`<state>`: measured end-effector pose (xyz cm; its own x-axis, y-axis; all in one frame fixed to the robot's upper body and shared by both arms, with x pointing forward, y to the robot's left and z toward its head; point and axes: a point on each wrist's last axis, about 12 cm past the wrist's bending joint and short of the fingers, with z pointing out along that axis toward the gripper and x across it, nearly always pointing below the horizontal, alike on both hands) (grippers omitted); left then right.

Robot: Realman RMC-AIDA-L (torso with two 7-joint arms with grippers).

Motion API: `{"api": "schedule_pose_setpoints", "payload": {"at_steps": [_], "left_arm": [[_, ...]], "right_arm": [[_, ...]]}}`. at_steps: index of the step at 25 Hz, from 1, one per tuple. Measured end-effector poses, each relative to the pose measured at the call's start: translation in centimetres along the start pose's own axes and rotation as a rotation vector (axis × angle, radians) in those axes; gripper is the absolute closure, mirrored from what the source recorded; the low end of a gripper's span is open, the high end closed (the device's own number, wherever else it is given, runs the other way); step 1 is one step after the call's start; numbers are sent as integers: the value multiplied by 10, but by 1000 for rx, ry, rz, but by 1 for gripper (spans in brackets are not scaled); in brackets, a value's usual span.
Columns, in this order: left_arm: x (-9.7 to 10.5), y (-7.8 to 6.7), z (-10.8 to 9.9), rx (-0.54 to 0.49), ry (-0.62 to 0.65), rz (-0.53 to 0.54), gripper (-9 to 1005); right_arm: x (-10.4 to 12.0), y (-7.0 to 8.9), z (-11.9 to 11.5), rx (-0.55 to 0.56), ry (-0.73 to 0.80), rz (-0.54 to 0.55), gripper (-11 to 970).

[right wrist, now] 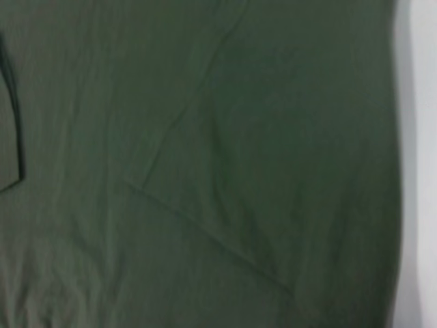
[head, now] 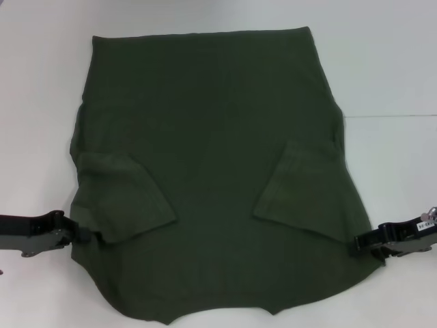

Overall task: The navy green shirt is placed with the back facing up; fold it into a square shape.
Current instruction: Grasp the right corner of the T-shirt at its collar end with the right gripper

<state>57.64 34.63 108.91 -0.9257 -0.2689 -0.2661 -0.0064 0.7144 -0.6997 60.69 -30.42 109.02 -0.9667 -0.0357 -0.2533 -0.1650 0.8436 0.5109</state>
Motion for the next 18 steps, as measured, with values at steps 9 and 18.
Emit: {"api": "schedule_pose_setpoints", "payload": {"at_steps": [9, 18], "left_arm": [[-2, -1, 0, -2, -6, 3, 958], [-4, -3, 1, 0, -10, 7, 957]], "right_arm": [[0, 7, 1, -31, 19, -7, 193], [-6, 10, 0, -30, 5, -16, 193]]}}
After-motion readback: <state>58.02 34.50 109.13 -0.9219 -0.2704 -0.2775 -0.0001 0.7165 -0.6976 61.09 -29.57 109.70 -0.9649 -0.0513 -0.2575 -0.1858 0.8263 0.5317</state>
